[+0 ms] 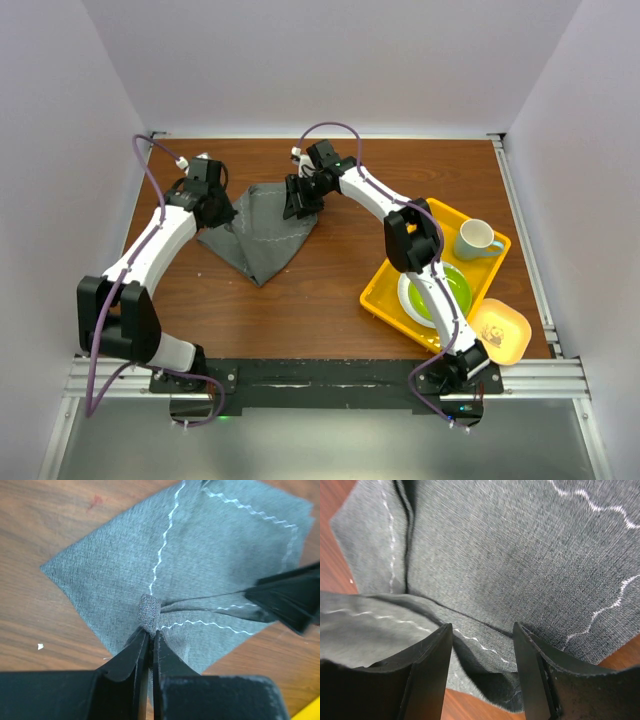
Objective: Fold the napkin, place the utensils inside, and roll it up
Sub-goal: Fold the napkin
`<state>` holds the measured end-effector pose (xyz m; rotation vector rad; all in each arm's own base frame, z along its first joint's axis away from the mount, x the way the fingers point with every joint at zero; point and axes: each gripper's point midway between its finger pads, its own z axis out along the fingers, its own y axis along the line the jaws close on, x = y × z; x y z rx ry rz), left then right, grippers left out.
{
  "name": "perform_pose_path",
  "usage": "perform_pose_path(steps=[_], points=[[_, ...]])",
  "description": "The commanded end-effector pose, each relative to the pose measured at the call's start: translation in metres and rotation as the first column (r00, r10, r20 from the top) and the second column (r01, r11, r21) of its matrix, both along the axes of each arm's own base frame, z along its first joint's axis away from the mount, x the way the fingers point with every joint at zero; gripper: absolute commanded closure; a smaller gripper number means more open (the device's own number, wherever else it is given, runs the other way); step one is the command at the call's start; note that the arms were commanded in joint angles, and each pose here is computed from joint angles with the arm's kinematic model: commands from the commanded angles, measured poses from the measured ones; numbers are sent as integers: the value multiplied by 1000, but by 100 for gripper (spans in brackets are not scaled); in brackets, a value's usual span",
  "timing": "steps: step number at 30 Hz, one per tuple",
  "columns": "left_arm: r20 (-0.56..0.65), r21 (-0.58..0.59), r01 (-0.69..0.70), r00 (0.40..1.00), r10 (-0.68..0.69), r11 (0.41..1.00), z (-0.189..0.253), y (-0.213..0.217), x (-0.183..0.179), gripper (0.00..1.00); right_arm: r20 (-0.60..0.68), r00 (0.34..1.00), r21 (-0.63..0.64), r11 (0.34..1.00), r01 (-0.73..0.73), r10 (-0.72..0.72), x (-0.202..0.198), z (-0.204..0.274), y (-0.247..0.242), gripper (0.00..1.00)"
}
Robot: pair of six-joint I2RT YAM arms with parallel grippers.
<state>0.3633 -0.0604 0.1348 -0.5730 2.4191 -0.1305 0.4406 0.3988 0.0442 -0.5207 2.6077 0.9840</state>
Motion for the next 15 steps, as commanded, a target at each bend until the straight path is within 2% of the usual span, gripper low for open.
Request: perform_pose_path(steps=[1,6,10,15], points=[[145,-17,16,989,-14,1000,36,-1,5,100,44,999,-12,1000,-25,25,1,8,3,46],[176,-32,30,984,-24,999,40,-4,8,100,31,999,-24,999,-24,25,-10,13,-6,51],[151,-10,24,988,-22,1000,31,0,14,100,26,999,-46,999,-17,18,-16,20,-15,58],[132,14,9,991,-10,1000,19,10,22,98,31,999,-51,999,-14,16,-21,31,-24,60]])
